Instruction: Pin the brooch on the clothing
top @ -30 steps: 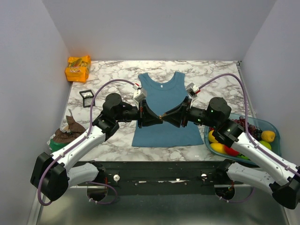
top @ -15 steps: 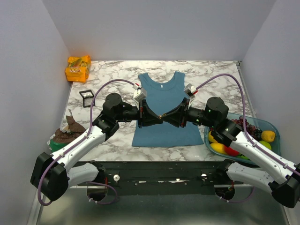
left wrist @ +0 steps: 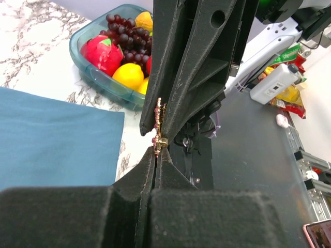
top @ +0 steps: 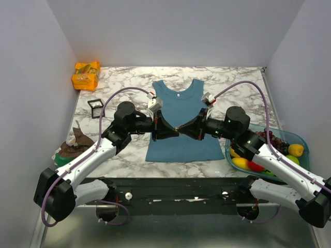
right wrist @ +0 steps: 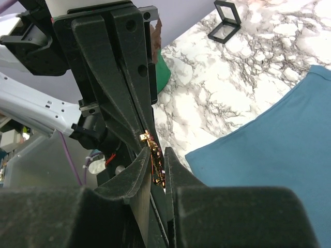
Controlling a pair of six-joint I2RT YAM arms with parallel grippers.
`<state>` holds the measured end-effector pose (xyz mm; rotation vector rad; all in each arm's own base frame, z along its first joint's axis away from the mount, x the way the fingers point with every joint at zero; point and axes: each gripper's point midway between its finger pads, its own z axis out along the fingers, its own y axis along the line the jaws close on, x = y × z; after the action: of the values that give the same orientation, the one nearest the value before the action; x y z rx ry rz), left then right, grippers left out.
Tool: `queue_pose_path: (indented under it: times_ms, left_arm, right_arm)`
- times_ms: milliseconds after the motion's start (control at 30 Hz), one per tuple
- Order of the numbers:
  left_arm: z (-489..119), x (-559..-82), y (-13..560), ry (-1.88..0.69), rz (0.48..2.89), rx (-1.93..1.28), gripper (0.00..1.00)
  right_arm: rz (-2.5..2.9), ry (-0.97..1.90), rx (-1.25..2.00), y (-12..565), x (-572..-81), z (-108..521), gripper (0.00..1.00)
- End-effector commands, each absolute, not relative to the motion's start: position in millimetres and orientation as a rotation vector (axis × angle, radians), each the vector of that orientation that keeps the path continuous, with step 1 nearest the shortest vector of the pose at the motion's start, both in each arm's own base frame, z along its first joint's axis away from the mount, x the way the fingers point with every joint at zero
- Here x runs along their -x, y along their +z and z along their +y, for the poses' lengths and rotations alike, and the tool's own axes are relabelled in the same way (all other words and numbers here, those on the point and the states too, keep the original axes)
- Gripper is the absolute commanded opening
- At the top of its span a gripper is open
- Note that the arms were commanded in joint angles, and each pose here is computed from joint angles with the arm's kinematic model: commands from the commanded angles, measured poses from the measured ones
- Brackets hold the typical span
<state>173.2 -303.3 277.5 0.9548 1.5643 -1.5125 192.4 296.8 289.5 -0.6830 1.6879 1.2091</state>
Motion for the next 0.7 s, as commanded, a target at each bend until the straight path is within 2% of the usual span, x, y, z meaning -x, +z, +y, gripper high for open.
queue_pose_path:
  times_ms: [0, 333, 667]
  left_arm:
    - [-306.3, -173.1, 292.9, -1.481, 1.496, -1.008, 0.0]
    - [-306.8, -173.4, 291.0, -1.477, 1.51, -1.017, 0.0]
    - [-308.2, -181.2, 282.1, -1.449, 1.566, -1.002, 0.0]
  right_arm:
    - [1.807, 1.145, 0.676, 264.9, -199.5, 295.8, 0.2]
    - [1.891, 1.095, 0.705, 244.9, -200.9, 293.4, 0.21]
    - [1.905, 1.078, 0.767, 241.8, -190.1, 288.0, 0.35]
